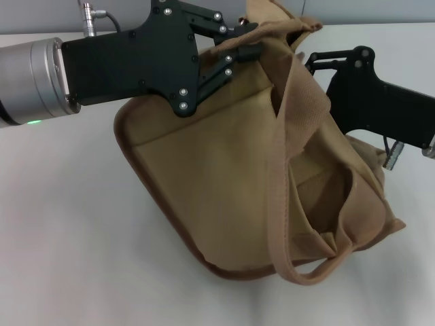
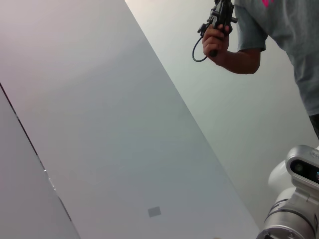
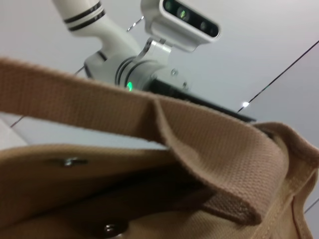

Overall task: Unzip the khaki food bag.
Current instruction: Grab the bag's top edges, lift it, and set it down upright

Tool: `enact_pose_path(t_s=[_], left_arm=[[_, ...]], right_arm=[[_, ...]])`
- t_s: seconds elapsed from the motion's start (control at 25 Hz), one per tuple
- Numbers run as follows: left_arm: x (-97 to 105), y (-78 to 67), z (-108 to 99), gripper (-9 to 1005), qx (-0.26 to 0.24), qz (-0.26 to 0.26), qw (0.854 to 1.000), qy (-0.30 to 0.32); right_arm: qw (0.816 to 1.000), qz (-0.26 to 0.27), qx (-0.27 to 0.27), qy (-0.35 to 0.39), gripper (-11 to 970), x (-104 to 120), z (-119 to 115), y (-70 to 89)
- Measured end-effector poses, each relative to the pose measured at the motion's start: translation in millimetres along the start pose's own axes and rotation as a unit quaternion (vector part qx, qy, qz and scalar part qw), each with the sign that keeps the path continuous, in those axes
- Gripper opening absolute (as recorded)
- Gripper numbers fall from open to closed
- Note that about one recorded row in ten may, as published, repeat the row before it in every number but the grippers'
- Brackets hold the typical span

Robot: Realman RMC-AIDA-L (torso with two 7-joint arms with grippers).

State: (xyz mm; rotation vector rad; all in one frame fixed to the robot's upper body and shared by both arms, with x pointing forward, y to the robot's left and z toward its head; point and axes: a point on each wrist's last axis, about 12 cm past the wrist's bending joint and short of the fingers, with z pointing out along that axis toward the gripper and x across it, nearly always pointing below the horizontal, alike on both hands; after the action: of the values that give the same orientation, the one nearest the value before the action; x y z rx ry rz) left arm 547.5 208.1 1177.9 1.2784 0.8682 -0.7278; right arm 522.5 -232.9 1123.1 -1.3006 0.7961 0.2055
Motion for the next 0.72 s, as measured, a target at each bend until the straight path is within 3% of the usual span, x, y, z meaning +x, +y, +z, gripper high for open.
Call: enact_pose_path(t_s=[0.56,0.72], left_arm=[[1,0.5,-1,94,-0.009,-0.002,1.0,-0.005],[1,0.9,-3,94,-0.016,-0.004,1.0,-0.007]], right_arm=[[0.999,0.033,0.034,0.0,4,2,-10,6.0],[0.999,0.039,0.036,-0.002,3,0,-18,10.1]])
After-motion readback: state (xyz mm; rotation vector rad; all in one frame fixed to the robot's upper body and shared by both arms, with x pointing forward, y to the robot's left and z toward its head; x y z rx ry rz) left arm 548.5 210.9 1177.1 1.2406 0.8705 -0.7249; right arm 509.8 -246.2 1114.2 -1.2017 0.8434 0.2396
